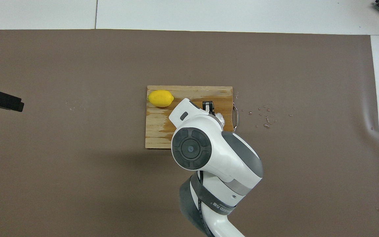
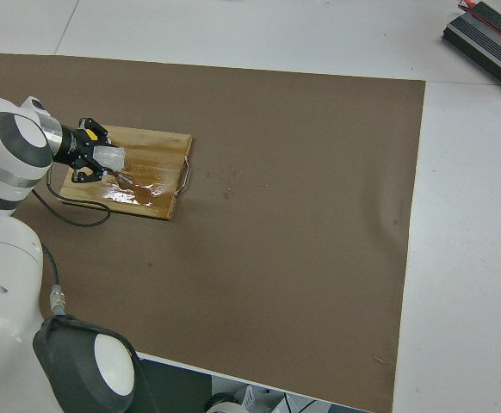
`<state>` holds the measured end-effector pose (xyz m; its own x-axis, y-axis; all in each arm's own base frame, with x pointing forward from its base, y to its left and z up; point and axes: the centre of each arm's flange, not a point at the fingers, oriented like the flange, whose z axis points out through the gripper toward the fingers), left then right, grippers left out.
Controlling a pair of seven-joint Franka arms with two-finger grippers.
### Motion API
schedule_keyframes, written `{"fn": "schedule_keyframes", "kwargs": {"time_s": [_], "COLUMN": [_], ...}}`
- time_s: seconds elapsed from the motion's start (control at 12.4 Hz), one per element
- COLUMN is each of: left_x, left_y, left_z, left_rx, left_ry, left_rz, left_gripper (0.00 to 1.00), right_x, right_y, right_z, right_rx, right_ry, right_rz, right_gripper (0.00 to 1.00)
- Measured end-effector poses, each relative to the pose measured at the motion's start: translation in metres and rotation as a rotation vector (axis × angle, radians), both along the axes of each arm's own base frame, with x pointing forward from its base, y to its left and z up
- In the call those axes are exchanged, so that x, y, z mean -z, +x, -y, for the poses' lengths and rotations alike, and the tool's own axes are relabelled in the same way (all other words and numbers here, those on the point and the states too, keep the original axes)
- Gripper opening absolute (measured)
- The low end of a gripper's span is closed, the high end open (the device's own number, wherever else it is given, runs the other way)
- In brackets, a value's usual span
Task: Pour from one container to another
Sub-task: 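Tilt the white cup with the right gripper over the metal cup, then carry the white cup with the right gripper back beside the board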
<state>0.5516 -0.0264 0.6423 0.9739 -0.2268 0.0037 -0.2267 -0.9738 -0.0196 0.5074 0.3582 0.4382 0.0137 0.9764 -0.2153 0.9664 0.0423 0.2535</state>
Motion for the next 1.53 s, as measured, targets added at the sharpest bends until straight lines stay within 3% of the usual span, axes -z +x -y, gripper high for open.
{"fn": "schedule_keyframes", "kwargs": {"time_s": [0.56,0.89,1.21,1.53], "left_x": [0.000,0.000,0.000,0.000], "left_y": [0.000,0.000,0.000,0.000], "left_z": [0.000,0.000,0.000,0.000], "left_rx": [0.000,0.000,0.000,0.000], "left_ry": [0.000,0.000,0.000,0.000], "left_rz": [0.000,0.000,0.000,0.000], "left_gripper": [1.00,1.00,1.00,1.00], "right_x": [-0.001,0.000,-0.003,-0.017], "right_y": [0.001,0.018,0.036,0.069], "right_z": [0.000,0.020,0.044,0.116], "right_rx": [-0.002,0.052,0.121,0.107], "right_ry": [0.010,0.065,0.235,0.437], "right_rz": [0.009,0.017,-0.062,-0.146], "right_gripper": [0.49,0.49,0.49,0.49]}}
